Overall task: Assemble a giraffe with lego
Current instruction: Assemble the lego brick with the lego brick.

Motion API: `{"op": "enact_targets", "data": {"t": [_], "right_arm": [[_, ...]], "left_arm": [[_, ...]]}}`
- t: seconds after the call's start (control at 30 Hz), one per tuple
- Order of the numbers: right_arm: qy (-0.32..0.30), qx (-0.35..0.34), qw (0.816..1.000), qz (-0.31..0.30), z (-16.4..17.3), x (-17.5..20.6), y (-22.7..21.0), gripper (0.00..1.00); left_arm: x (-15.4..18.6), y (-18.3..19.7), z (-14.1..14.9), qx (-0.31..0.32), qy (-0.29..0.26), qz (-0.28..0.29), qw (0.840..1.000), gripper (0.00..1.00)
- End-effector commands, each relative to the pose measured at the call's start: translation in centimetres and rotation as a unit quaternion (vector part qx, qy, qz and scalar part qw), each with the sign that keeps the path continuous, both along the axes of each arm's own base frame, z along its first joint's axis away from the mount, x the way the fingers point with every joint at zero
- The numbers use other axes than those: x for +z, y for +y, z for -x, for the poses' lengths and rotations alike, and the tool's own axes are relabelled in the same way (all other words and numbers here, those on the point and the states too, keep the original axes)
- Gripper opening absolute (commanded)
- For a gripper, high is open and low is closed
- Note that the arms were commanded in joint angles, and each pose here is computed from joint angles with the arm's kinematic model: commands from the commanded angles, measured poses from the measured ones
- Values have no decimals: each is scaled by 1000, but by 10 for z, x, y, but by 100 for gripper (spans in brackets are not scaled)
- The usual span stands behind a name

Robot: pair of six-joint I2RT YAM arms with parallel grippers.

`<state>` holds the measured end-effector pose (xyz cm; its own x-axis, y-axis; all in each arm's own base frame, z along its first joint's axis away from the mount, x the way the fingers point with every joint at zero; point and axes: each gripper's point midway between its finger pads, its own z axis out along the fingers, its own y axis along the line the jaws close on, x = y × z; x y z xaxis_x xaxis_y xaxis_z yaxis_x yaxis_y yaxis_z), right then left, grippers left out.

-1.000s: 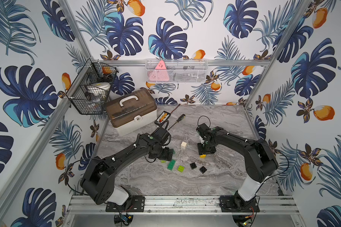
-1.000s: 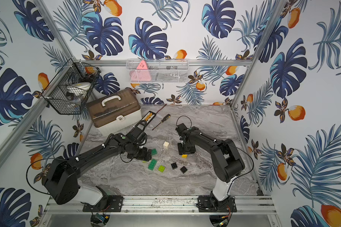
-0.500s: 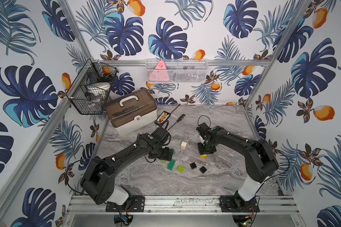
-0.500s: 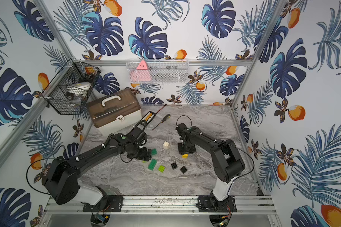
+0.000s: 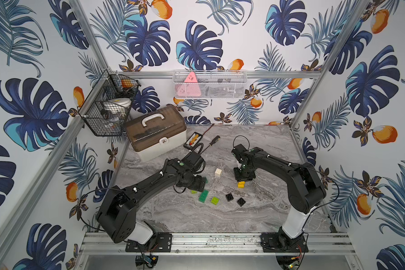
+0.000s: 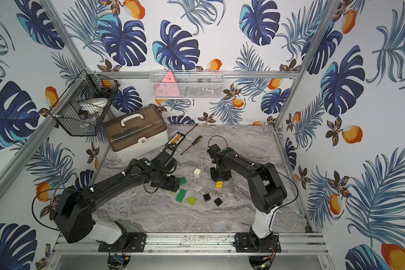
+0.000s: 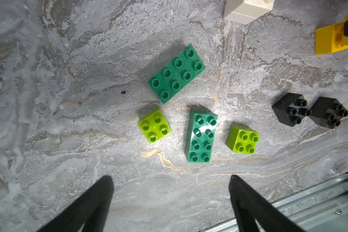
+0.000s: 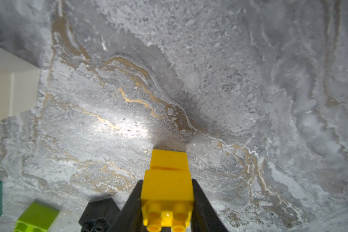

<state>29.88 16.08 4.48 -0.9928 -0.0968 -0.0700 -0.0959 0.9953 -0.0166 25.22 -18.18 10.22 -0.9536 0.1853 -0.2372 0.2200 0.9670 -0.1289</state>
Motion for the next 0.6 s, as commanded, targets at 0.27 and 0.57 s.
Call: {"op": "enact_targets", "data": {"t": [0.27,0.57], "right_arm": [[20,-25,999,5,8,-9,-4,32],[27,-30,999,8,13,-13,-7,32]], "left_arm": [[2,2,-3,-20,-10,-18,1000,95],[0,2,-3,-21,-10,-18,1000,96]]}}
